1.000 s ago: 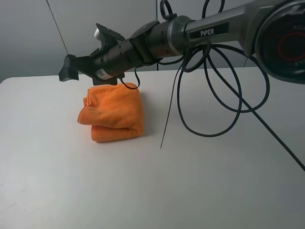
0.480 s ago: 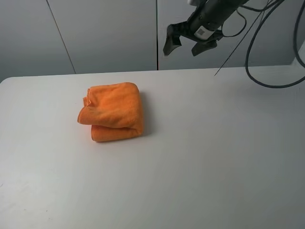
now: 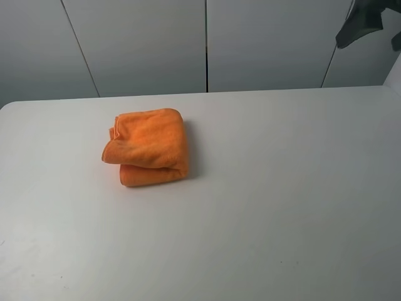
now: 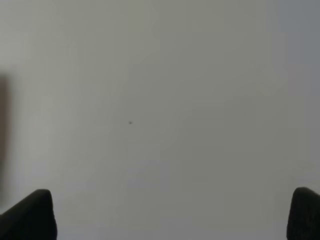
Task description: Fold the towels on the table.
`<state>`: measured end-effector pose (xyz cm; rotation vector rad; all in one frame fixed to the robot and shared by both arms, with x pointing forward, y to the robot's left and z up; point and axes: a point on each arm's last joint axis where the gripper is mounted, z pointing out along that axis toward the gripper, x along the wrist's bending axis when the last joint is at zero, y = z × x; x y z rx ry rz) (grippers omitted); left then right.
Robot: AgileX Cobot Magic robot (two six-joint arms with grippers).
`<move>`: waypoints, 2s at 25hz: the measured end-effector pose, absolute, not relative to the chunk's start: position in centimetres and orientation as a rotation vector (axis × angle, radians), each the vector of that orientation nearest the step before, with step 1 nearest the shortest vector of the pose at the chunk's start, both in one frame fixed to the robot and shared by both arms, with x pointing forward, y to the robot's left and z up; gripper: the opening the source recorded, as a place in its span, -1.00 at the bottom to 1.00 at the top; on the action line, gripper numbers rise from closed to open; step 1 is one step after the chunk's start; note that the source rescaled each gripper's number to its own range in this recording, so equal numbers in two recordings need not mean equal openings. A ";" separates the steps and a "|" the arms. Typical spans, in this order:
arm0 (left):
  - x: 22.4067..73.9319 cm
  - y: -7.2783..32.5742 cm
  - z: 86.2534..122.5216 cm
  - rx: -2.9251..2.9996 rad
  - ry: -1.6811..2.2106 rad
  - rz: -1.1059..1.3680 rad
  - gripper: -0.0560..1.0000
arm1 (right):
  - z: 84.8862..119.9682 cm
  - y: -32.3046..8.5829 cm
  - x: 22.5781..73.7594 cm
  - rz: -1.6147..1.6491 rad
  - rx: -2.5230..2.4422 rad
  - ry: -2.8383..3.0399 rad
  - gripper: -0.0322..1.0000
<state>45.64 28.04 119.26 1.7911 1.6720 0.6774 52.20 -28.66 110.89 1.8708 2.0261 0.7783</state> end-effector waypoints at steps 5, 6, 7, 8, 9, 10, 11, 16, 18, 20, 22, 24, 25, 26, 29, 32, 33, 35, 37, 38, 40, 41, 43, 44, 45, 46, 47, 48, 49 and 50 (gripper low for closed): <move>40.0 28.5 119.3 1.733 1.628 0.721 1.00 | 114.4 -28.4 41.7 0.944 1.688 1.873 1.00; 38.7 28.6 119.1 1.722 1.617 0.729 1.00 | 114.8 -28.4 39.9 0.969 1.656 1.851 1.00; 37.3 28.8 119.1 1.704 1.599 0.747 1.00 | 115.3 -28.3 37.6 1.000 1.614 1.824 1.00; 36.2 28.9 118.7 1.696 1.592 0.754 1.00 | 115.6 -28.2 35.4 1.031 1.570 1.794 1.00; 34.9 29.0 118.5 1.681 1.575 0.770 1.00 | 115.9 -28.1 33.4 1.060 1.526 1.765 1.00; 33.6 29.1 118.3 1.665 1.559 0.786 1.00 | 115.9 -28.0 31.9 1.083 1.499 1.743 1.00; 32.6 29.2 118.1 1.651 1.546 0.798 1.00 | 115.8 -28.0 30.3 1.110 1.470 1.722 1.00; 27.5 29.6 115.9 1.619 1.476 0.856 1.00 | 113.8 -28.1 24.7 1.136 1.367 1.670 1.00; 25.8 29.8 114.7 1.596 1.455 0.875 1.00 | 112.7 -28.1 23.1 1.137 1.346 1.651 1.00; 24.6 29.9 113.1 1.589 1.448 0.881 1.00 | 111.5 -28.1 21.8 1.151 1.330 1.640 1.00; 23.7 30.0 111.5 1.582 1.442 0.887 1.00 | 110.0 -28.2 21.2 1.136 1.335 1.645 1.00; 22.9 30.1 110.0 1.573 1.432 0.895 1.00 | 108.7 -28.3 21.2 1.098 1.352 1.663 1.00; 22.4 30.1 109.4 1.562 1.422 0.907 1.00 | 108.0 -28.4 21.4 1.075 1.376 1.685 1.00; 22.2 30.2 108.9 1.558 1.419 0.917 1.00 | 107.4 -28.4 21.6 1.056 1.396 1.706 1.00; 21.7 30.4 108.2 1.553 1.419 0.944 1.00 | 106.2 -28.5 22.3 1.030 1.431 1.728 1.00; 21.8 30.6 107.9 1.562 1.433 0.968 1.00 | 105.8 -28.5 22.5 1.026 1.447 1.733 1.00; 21.9 30.6 107.8 1.565 1.436 0.967 1.00 | 105.7 -28.5 22.5 1.024 1.449 1.736 1.00; 22.0 30.6 107.5 1.574 1.443 0.960 1.00 | 105.7 -28.5 22.5 1.021 1.455 1.740 1.00; 22.1 30.6 107.1 1.591 1.459 0.944 1.00 | 105.6 -28.5 22.5 1.021 1.458 1.741 1.00; 22.0 30.5 106.9 1.603 1.468 0.925 1.00 | 105.6 -28.5 22.5 1.019 1.459 1.743 1.00; 21.8 30.3 106.4 1.637 1.492 0.859 1.00 | 105.6 -28.5 22.5 1.019 1.459 1.743 1.00; 21.8 30.1 106.3 1.646 1.495 0.825 1.00 | 105.6 -28.5 22.5 1.019 1.459 1.743 1.00; 21.8 29.9 106.0 1.656 1.497 0.786 1.00 | 105.6 -28.5 22.5 1.019 1.459 1.743 1.00; 21.8 29.8 105.8 1.662 1.502 0.776 1.00 | 105.6 -28.5 22.5 1.019 1.459 1.743 1.00; 21.8 29.8 105.8 1.664 1.503 0.774 1.00 | 105.6 -28.5 22.5 1.019 1.457 1.743 1.00; 21.9 29.8 105.8 1.659 1.500 0.779 1.00 | 105.6 -28.5 22.5 1.019 1.455 1.742 1.00; 22.0 29.8 105.9 1.647 1.491 0.793 1.00 | 105.7 -28.5 22.6 1.022 1.451 1.738 1.00; 22.2 29.9 105.9 1.634 1.482 0.813 1.00 | 105.7 -28.5 22.6 1.023 1.447 1.737 1.00; 22.5 29.9 105.8 1.622 1.475 0.832 1.00 | 105.7 -28.5 22.6 1.024 1.446 1.736 1.00; 22.8 29.9 105.7 1.612 1.467 0.846 1.00 | 105.7 -28.5 22.6 1.024 1.445 1.735 1.00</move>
